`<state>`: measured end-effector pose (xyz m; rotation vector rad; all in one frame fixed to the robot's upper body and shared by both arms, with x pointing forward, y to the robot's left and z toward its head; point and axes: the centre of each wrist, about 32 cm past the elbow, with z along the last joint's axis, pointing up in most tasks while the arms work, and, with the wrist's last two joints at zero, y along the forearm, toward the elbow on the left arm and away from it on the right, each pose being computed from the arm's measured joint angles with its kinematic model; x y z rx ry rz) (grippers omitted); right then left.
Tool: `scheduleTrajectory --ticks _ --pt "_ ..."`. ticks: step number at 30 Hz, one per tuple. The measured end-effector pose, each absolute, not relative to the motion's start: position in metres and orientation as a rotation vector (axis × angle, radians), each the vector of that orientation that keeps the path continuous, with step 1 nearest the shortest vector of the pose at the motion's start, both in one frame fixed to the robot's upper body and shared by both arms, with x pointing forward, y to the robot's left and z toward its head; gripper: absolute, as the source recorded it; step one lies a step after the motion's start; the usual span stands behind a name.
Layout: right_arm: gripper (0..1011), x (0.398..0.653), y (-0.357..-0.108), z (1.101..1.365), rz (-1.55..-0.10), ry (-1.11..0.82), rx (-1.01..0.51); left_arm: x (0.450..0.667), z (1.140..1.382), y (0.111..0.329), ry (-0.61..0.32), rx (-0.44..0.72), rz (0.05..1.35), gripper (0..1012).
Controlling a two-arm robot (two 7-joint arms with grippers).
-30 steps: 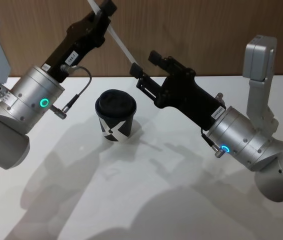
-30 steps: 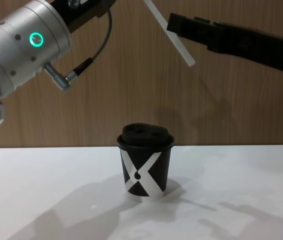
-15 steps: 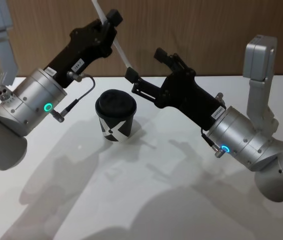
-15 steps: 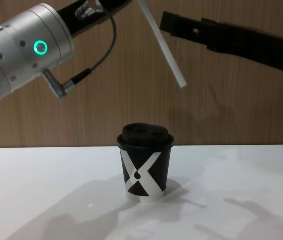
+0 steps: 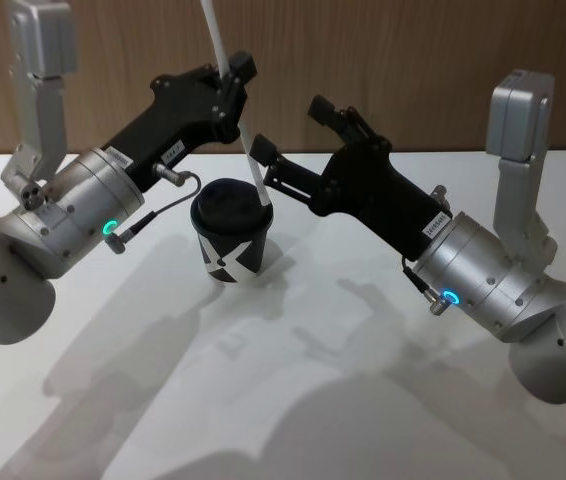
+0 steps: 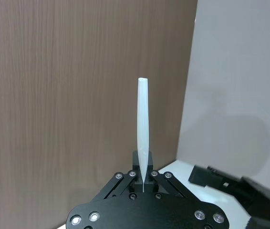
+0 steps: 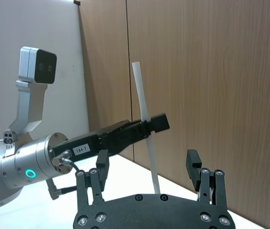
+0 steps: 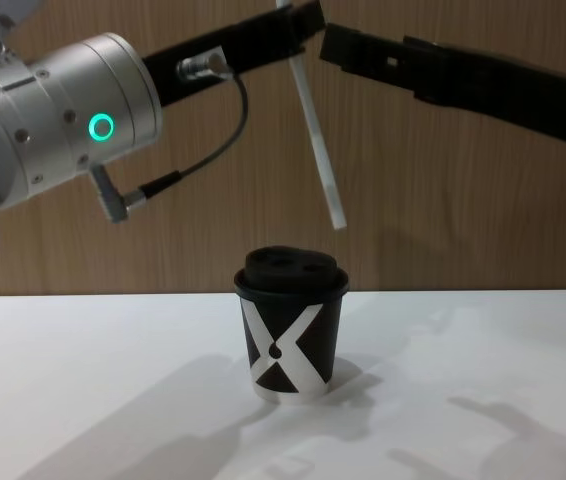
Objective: Pick up the straw with one hand, pass it to the other hand, and insert it into the cup.
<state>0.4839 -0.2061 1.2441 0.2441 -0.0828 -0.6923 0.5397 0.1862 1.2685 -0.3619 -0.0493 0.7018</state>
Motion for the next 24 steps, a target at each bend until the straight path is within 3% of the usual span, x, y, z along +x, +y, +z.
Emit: scheduleTrajectory --ticks 9,24 --pt "1001 0.4839 -0.2061 1.2441 -0.692 -0.083 0.244 0.5385 1.2667 0.1831 -0.113 -0.281 0.747 5" --pt "1001 0.4839 -0.2061 1.2441 -0.692 -0.083 0.244 0.5381 1.2662 0.1802 -0.149 -0.263 0.768 5"
